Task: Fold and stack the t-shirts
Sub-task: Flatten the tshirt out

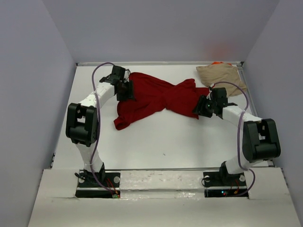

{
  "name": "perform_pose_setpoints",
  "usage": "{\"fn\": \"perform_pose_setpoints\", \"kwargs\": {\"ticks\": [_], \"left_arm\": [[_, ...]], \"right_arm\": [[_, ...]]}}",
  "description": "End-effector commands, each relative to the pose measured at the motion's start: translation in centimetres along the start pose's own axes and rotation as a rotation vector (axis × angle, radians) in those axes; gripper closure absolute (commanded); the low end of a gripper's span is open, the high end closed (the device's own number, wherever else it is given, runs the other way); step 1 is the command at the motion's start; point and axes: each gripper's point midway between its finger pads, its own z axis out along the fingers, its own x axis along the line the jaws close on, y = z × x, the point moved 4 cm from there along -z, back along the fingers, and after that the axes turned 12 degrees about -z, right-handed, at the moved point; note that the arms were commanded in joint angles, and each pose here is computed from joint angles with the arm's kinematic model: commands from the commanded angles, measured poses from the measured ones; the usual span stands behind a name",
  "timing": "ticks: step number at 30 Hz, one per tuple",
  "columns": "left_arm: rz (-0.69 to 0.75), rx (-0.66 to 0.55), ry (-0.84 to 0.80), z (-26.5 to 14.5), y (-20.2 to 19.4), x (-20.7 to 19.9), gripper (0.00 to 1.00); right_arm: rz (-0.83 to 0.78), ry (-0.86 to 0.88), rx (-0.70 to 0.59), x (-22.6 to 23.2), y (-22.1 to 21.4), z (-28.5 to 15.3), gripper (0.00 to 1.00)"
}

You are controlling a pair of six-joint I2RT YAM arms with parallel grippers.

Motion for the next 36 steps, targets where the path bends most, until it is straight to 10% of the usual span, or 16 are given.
{"fn": "perform_pose_setpoints", "kwargs": {"ticks": [1, 12, 21, 36], "left_arm": [[0.039, -0.009, 0.055, -0.9, -1.1, -0.3, 0.43], [0.043, -0.058, 0.107, -2.9, -1.8, -0.2, 0.43], [0.055, -0.08, 0.1, -3.9, -1.3, -0.8, 0.43], [0.088, -0.147, 0.161, -5.4, -1.3, -0.9, 0.43]], "right_arm": [[-0.012, 0.056, -0.035, 0.7, 1.1, 0.6, 0.51], [-0.012, 0.12, -0.045, 1.5, 1.6, 1.1, 0.6], [-0.014, 0.13, -0.041, 1.5, 1.9, 1.7, 1.0], [-0.256, -0.036, -0.332, 12.1, 4.2, -11.1, 1.0]]}}
